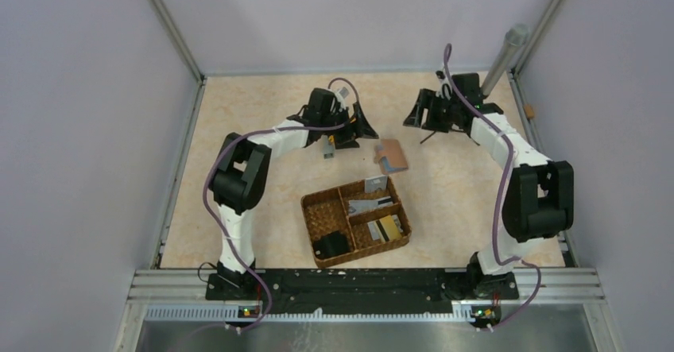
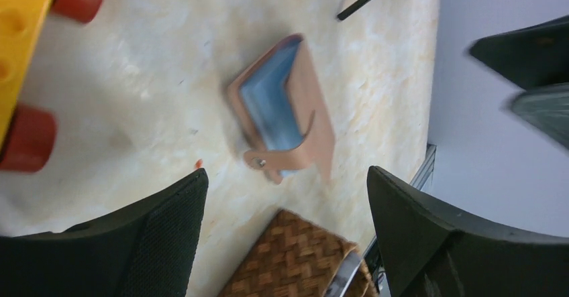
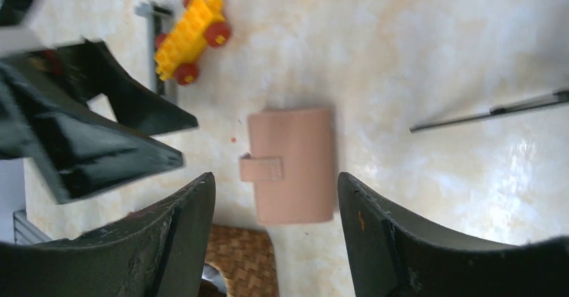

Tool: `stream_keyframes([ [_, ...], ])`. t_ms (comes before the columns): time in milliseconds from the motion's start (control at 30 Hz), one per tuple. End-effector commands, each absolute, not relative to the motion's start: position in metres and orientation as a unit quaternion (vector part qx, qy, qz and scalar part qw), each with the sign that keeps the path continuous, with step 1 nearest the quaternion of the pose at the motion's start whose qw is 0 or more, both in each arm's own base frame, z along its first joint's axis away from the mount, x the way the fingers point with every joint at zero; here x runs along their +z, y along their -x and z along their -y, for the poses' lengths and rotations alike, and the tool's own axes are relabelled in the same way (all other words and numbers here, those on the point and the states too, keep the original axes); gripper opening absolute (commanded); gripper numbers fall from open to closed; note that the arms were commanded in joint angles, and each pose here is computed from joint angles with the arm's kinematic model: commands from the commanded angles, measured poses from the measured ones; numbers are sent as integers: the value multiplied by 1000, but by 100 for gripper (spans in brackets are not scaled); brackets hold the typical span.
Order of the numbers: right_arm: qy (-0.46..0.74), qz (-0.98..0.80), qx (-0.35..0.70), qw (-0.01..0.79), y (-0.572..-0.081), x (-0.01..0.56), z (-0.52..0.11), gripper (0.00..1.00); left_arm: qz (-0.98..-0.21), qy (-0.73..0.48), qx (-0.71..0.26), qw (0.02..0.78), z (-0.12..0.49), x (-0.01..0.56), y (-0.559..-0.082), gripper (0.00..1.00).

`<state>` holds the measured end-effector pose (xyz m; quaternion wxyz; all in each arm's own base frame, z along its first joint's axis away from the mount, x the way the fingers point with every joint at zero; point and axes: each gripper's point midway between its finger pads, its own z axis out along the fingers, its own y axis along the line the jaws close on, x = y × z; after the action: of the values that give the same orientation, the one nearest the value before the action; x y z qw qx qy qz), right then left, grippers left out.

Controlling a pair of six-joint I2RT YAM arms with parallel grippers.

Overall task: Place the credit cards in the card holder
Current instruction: Pick up the card holder from the center of the board.

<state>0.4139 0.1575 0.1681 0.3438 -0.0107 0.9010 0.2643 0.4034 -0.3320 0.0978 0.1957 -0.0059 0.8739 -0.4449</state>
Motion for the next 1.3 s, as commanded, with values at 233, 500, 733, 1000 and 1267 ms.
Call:
stream_keyframes([
  [233,5,-901,350,256,-391,92,-156,62,-883,-45,-411,222,369,95,-429,86],
  [500,-15,-904,358,233,-383,59,-150,55,-892,-60,-399,205,377,70,-427,73],
  [733,-22,-900,379,217,-378,40,-153,48,-904,-65,-379,187,376,48,-419,52],
  [1000,-32,-877,435,202,-372,36,-170,40,-919,-59,-350,170,363,24,-406,35],
  [1267,-36,-869,456,190,-368,34,-186,34,-928,-51,-331,165,355,12,-401,27],
])
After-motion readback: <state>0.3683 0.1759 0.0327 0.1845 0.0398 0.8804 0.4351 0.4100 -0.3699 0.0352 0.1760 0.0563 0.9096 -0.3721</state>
